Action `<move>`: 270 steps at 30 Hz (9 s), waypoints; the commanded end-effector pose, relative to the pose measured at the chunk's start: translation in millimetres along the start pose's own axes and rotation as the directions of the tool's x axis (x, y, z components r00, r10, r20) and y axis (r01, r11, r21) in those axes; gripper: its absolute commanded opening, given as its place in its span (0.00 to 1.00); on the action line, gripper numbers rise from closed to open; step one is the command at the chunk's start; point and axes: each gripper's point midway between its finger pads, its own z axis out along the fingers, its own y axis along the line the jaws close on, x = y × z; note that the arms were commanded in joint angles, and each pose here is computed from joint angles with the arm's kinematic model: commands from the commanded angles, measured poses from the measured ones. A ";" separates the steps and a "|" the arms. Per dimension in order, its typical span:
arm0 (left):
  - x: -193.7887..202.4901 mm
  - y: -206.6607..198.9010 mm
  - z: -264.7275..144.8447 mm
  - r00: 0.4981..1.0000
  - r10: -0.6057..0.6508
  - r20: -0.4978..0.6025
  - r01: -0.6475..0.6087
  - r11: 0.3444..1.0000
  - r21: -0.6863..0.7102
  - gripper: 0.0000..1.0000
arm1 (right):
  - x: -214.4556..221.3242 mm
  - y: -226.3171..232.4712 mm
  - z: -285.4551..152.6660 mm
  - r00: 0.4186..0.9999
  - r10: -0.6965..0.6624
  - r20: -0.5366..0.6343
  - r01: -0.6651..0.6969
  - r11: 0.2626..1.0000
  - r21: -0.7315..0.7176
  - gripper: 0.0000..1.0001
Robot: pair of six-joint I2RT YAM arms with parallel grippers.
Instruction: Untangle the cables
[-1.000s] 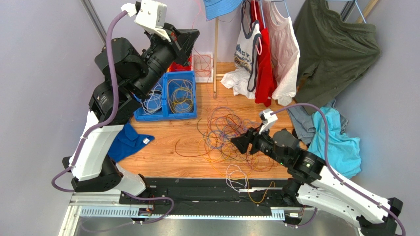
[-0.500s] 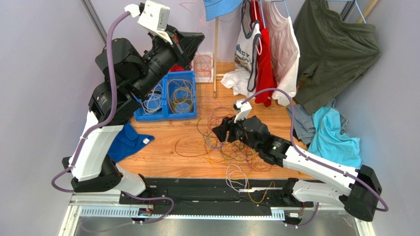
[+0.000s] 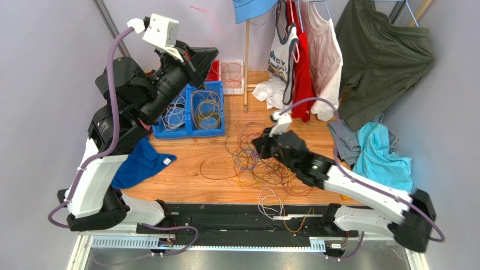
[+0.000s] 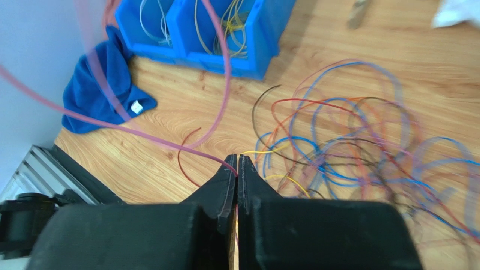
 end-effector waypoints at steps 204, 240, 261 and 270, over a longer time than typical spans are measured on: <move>291.1 320.7 293.0 0.970 -0.107 0.218 0.179 0.922 -0.343 0.00 | 83.8 -71.0 -55.1 0.995 0.021 -0.099 -0.011 0.994 0.105 0.92; 32.9 152.1 151.1 0.927 -0.038 0.374 0.115 0.976 -0.186 0.00 | 64.2 -65.2 -85.0 0.995 0.094 -0.029 -0.092 0.995 0.049 0.89; -54.3 0.8 3.9 0.929 -0.218 0.299 0.190 0.974 0.121 0.00 | -30.0 -15.7 -139.8 0.977 0.108 0.185 -0.072 0.979 -0.192 0.86; -60.5 -20.5 -7.6 0.943 -0.208 0.258 0.172 0.973 0.157 0.00 | -48.5 62.6 -146.1 0.988 0.084 0.128 -0.007 0.860 -0.511 0.82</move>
